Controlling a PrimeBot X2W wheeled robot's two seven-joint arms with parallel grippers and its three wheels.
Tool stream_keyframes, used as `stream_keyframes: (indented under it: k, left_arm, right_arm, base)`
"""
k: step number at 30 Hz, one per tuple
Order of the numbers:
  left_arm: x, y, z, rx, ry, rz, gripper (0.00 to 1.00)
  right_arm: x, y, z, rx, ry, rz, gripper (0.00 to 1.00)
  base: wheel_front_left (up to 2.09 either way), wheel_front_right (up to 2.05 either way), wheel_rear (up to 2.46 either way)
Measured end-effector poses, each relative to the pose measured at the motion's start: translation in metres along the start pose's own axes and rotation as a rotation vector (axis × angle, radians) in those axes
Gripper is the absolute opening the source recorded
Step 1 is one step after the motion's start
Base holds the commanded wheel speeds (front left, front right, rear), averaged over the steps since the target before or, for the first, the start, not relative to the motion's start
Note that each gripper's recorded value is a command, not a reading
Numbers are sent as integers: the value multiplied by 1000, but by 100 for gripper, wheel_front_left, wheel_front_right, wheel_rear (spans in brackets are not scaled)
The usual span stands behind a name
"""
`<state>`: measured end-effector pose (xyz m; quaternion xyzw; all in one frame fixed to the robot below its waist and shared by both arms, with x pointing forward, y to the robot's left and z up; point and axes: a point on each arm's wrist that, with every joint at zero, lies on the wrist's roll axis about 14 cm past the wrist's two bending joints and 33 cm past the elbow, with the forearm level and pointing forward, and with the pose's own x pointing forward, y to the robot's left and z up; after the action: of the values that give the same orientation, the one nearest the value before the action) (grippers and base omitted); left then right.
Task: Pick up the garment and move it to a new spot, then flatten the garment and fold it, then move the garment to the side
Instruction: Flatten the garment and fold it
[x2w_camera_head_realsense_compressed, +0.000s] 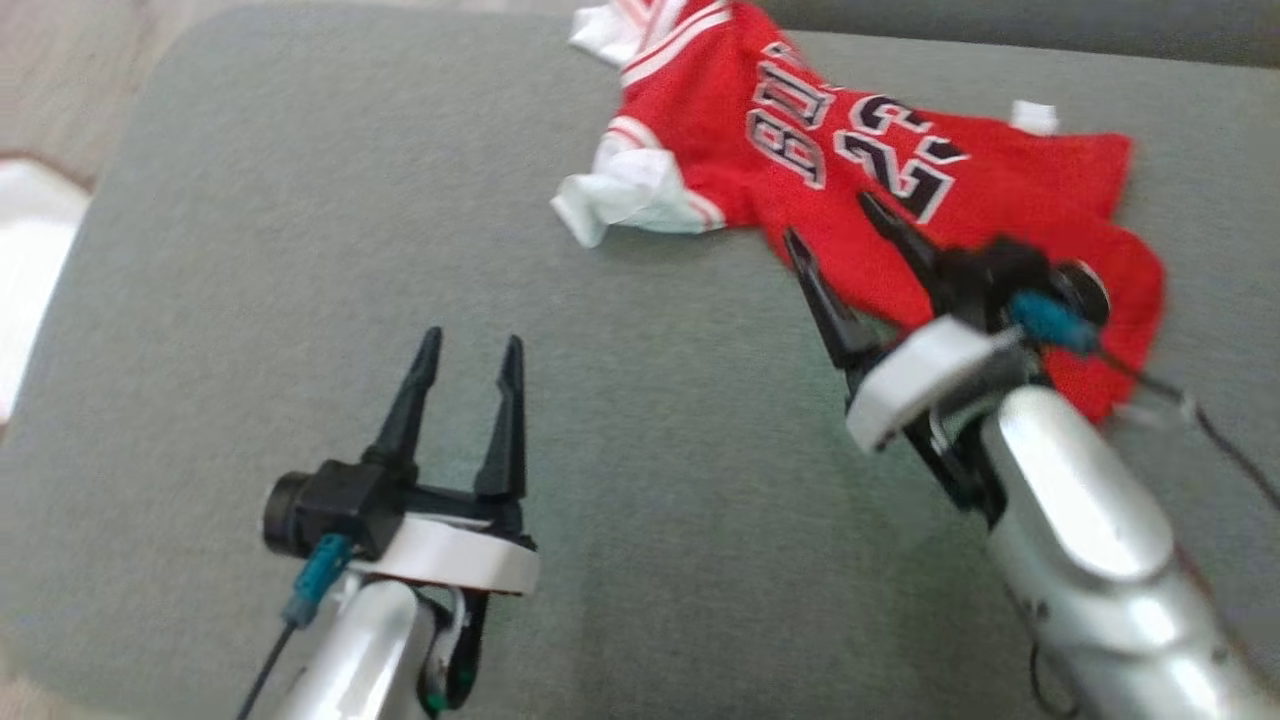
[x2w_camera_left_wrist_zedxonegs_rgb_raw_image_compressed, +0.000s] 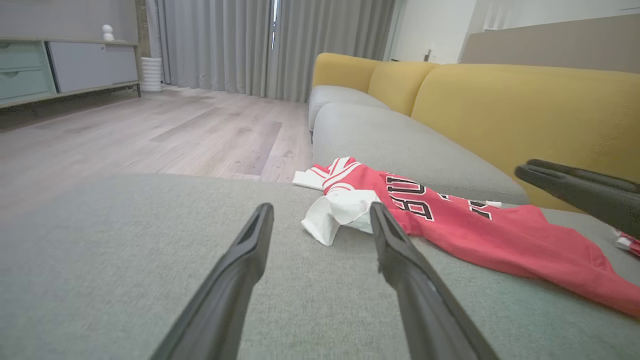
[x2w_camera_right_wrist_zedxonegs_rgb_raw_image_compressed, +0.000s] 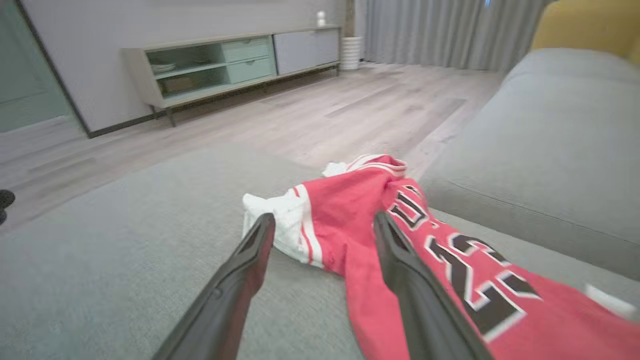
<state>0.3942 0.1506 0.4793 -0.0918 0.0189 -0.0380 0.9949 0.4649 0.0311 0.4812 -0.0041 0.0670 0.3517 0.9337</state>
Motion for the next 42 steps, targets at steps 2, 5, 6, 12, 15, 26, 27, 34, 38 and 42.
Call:
stream_keyframes:
  k: [2,5,6,12,15,26,27,34,38,42]
  left_arm:
    - [-4,5,-4,-7,13,19,100]
    - [-11,14,-9,-15,27,59,100]
    - [-13,18,-10,-17,32,73,100]
    - [-26,38,-15,-11,50,146,100]
    - [-33,48,-16,-7,58,178,100]
    - [-41,58,-22,-13,83,229,100]
    - [-41,58,-22,-12,82,229,100]
    - [-28,46,-15,-16,55,184,100]
    - [-22,42,-12,-22,43,165,100]
    - [-19,33,-11,-29,38,134,100]
  right_arm:
    - [18,8,-4,-14,45,59,100]
    - [42,20,-15,-3,123,135,100]
    - [48,23,-20,-10,147,157,100]
    - [78,26,-38,-23,239,210,100]
    - [91,26,-50,-45,289,224,100]
    - [104,54,-69,-105,309,341,0]
    - [103,56,-70,-125,307,353,0]
    - [74,68,-77,-204,319,440,0]
    - [64,52,-75,-197,316,401,0]
    - [72,27,-54,-165,243,314,0]
  base:
    - [0,0,0]
    - [0,0,0]
    - [0,0,0]
    - [0,0,0]
    - [0,0,0]
    - [0,0,0]
    - [0,0,0]
    - [0,0,0]
    - [0,0,0]
    - [0,0,0]
